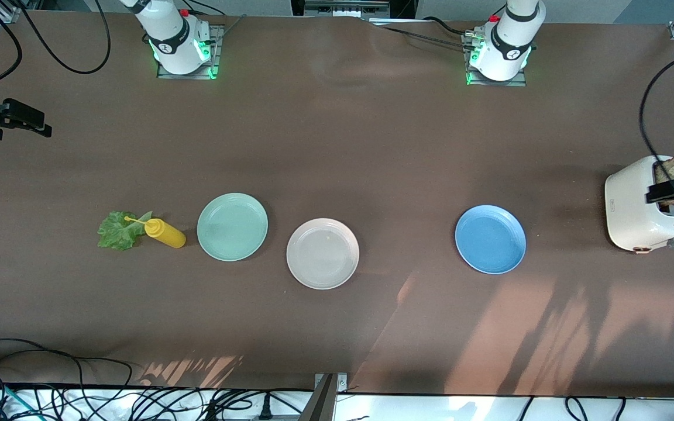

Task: Make sandwich on beige plate with both arms
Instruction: 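Lower the left gripper and grasp a toast slice in the toaster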

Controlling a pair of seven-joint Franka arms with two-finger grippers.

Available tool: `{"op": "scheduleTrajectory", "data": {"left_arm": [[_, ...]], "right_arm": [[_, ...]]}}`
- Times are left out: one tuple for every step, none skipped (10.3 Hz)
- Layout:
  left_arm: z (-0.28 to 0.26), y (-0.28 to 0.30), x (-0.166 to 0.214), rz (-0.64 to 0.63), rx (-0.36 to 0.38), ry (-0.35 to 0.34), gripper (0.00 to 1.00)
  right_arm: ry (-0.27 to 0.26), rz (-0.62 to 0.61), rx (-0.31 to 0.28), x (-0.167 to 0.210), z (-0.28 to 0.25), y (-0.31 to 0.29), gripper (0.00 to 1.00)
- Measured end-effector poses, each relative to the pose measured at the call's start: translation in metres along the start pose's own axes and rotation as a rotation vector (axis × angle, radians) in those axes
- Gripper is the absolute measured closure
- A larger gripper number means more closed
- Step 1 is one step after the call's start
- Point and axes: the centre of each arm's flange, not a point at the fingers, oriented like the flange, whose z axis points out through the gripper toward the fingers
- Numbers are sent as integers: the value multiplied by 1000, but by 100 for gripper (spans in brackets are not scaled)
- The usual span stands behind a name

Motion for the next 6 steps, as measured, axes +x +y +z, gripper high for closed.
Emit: {"op": "scheduleTrajectory", "data": {"left_arm": [[10, -36, -12, -8, -12, -12, 0], [25, -66, -22, -24, -26, -32, 0], [43, -83, -25, -33, -29, -63, 0], [61, -89, -22, -29, -16, -99, 0], [75, -86, -16, -18, -9, -125, 1], [83, -82, -11, -9, -12, -138, 1]], "right_arm": [[0, 0, 0, 0, 0, 0, 0], [0, 0, 0, 0, 0, 0, 0], [0, 0, 0, 0, 0, 0, 0], [0, 1, 0, 0, 0, 0, 0], [0, 1, 0, 0, 0, 0, 0], [0, 1, 0, 0, 0, 0, 0]]}}
